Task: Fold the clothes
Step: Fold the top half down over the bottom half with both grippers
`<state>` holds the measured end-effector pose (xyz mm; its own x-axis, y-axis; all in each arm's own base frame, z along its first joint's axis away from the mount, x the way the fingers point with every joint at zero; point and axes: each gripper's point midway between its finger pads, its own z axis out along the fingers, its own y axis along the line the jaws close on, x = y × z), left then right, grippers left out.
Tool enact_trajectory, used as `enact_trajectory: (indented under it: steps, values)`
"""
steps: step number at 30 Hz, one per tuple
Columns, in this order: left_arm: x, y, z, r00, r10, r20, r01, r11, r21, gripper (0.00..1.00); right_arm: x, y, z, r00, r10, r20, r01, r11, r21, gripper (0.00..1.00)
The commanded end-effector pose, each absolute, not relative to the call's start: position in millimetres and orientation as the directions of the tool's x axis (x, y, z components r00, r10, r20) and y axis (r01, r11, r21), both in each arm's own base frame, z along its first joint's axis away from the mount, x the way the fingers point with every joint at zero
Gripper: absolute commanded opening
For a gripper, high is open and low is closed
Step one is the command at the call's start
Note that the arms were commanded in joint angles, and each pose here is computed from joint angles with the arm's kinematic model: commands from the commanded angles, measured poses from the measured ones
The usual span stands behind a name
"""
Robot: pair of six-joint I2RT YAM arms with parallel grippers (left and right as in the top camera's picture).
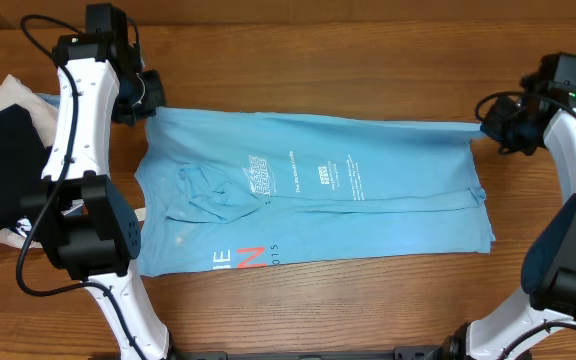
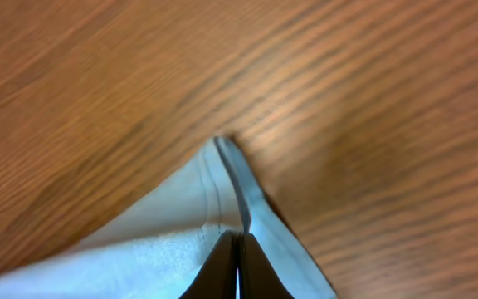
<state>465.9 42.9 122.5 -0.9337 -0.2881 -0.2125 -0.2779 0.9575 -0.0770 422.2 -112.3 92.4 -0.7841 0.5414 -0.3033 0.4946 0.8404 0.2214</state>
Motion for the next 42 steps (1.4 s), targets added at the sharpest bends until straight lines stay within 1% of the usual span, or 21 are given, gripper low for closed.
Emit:
enact_trajectory:
  steps: [1,7,10,14,19,24,28,30,33,42]
  values:
    - [460,51,148,-0.909,-0.331,-0.253,-0.329,0.943,-0.048,0.04,417,-129,101,-0.764,0.562,-0.315,0.525,0.827,0.203,0.04]
    - [437,49,143,-0.901,-0.405,-0.158,-0.405,0.914,-0.036,0.04,404,-129,101,-0.774,0.573,-0.267,0.541,0.819,0.190,0.04]
    - [423,44,141,-0.909,-0.404,-0.099,-0.403,0.915,-0.025,0.04,400,-128,102,-0.780,0.575,-0.247,0.545,0.818,0.185,0.04]
    - [398,36,139,-0.914,-0.406,0.000,-0.406,0.914,0.002,0.04,382,-126,99,-0.788,0.589,-0.181,0.569,0.808,0.151,0.04]
    - [376,28,139,-0.917,-0.389,0.087,-0.386,0.921,0.042,0.04,362,-124,95,-0.796,0.594,-0.114,0.586,0.804,0.100,0.04]
    - [358,27,136,-0.910,-0.384,0.156,-0.377,0.923,0.075,0.04,349,-134,94,-0.792,0.602,-0.098,0.603,0.797,0.018,0.04]
    - [343,28,129,-0.901,-0.378,0.211,-0.361,0.925,0.118,0.04,345,-133,93,-0.794,0.602,-0.086,0.604,0.797,0.011,0.04]
    - [333,25,120,-0.893,-0.371,0.254,-0.348,0.928,0.132,0.04,343,-133,93,-0.794,0.603,-0.079,0.605,0.797,0.003,0.04]
    - [315,22,104,-0.874,-0.363,0.324,-0.330,0.931,0.154,0.04,332,-138,93,-0.778,0.625,-0.059,0.628,0.776,-0.052,0.04]
    - [287,8,81,-0.847,-0.325,0.420,-0.270,0.945,0.186,0.05,324,-135,93,-0.772,0.635,-0.028,0.636,0.769,-0.063,0.04]
